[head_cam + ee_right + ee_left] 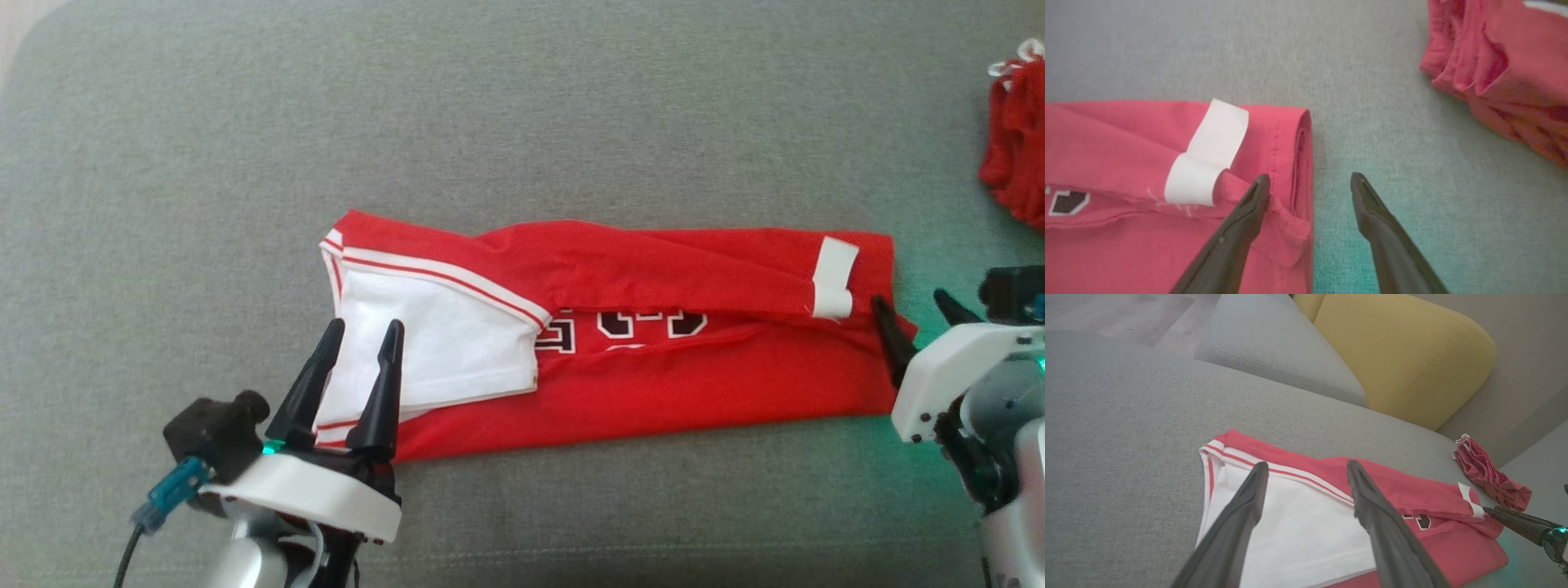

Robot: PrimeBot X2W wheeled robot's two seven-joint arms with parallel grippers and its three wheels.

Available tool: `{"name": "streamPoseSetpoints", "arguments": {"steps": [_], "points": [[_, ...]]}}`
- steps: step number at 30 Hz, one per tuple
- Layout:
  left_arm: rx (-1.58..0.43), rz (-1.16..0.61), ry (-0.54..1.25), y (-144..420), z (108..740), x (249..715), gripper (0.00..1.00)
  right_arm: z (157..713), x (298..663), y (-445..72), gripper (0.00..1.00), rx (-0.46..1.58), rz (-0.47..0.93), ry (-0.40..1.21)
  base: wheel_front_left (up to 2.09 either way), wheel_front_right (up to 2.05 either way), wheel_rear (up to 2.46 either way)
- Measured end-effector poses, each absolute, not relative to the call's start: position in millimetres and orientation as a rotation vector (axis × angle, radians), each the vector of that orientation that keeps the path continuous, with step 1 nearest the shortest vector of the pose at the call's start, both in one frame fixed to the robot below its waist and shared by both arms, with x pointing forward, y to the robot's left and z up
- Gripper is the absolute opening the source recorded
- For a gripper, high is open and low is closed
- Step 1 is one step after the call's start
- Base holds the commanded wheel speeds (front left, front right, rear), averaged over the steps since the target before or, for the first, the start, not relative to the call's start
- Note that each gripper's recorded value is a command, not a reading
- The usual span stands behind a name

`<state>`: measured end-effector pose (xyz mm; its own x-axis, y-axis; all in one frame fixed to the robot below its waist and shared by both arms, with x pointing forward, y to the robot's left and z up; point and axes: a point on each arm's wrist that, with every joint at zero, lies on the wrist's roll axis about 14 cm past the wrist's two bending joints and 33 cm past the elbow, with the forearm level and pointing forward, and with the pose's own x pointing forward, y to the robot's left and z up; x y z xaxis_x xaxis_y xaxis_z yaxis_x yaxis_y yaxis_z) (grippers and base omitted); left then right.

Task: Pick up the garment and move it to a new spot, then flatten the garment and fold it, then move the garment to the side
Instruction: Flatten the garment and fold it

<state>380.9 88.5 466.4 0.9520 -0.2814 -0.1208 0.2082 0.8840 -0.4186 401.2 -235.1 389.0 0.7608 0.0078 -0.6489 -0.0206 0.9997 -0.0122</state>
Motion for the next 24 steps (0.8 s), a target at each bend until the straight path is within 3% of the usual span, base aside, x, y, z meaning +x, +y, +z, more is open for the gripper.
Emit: {"name": "streamPoseSetpoints", "arguments": {"steps": [13, 14, 15, 19, 24], "points": [[-0.397, -0.232, 0.180, 94.3, 462.8, 379.1, 1.00, 362.0, 395.5, -221.6, 1.00, 0.014, 0.068, 0.909, 0.00, 0.00, 0.00], [-0.396, -0.231, 0.177, 94.4, 463.3, 379.3, 1.00, 361.9, 395.3, -221.8, 0.82, 0.017, 0.069, 0.916, 0.00, 0.00, 0.00], [-0.393, -0.229, 0.178, 94.6, 462.9, 379.3, 1.00, 361.5, 395.1, -221.1, 0.55, 0.027, 0.071, 0.922, 0.00, 0.00, 0.00], [-0.390, -0.232, 0.179, 93.4, 462.4, 379.7, 1.00, 362.2, 396.5, -217.8, 0.00, 0.051, 0.080, 0.930, 0.00, 0.00, 0.00], [-0.385, -0.242, 0.176, 90.2, 464.2, 381.2, 1.00, 368.6, 396.3, -219.8, 0.00, 0.073, 0.072, 0.889, 0.00, 0.00, 0.00]]}}
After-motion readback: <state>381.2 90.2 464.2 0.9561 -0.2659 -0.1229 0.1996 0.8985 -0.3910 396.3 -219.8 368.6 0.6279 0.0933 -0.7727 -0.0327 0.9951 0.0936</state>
